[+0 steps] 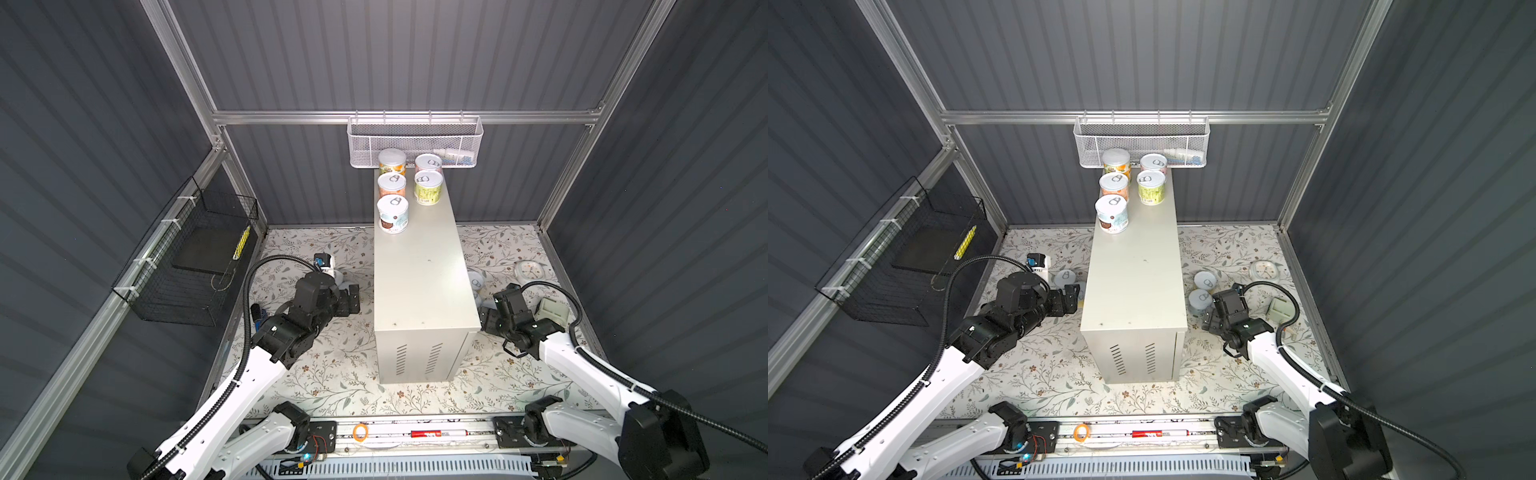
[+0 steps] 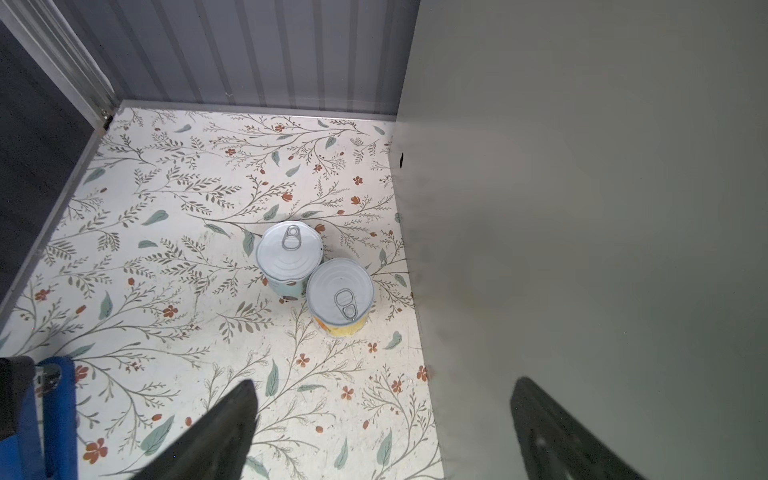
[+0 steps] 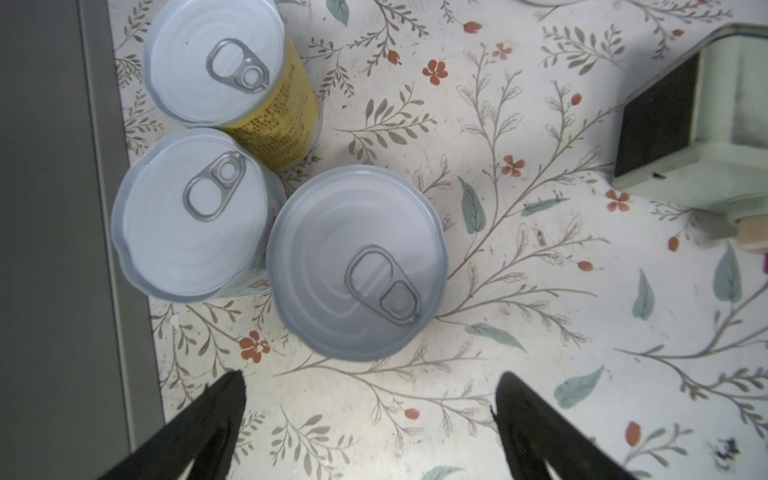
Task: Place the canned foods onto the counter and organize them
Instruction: 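Open the left gripper and withdraw it down toward its floor cans, then lower the right gripper around the pink can nearest the robot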
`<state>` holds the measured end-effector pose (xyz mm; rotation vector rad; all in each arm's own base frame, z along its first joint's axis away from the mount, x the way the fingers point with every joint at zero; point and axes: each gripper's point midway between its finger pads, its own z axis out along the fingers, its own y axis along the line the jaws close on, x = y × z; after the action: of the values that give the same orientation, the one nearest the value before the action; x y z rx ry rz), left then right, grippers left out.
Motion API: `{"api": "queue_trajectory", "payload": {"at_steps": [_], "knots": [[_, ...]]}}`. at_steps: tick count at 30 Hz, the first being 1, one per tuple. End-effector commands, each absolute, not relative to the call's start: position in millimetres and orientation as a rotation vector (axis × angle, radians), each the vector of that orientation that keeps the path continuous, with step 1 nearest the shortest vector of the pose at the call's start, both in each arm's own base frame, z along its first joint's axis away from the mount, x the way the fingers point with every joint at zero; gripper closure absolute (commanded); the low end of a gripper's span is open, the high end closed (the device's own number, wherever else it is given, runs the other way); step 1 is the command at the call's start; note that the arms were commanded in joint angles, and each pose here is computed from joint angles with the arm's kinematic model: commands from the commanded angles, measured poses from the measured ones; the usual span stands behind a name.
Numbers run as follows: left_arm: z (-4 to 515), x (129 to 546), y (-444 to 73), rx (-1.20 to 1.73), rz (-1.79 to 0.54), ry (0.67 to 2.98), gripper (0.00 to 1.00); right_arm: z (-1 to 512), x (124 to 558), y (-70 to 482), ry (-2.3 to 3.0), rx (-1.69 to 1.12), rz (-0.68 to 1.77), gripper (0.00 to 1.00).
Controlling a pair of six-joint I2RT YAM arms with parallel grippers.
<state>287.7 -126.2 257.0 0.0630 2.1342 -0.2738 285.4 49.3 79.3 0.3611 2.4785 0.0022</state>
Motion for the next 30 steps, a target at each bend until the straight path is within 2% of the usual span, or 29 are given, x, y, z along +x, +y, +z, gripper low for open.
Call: {"api": "queue_trajectory", "payload": {"at_steps": [1, 30], "knots": [[260, 290, -128, 0.016, -0.364, 2.102, 0.04, 85, 305, 49, 2.451, 0.37, -0.011, 0.06], [220, 301, -138, 0.0, -0.389, 2.173, 0.07, 47, 328, 27, 2.536, 0.502, -0.086, 0.13]]}}
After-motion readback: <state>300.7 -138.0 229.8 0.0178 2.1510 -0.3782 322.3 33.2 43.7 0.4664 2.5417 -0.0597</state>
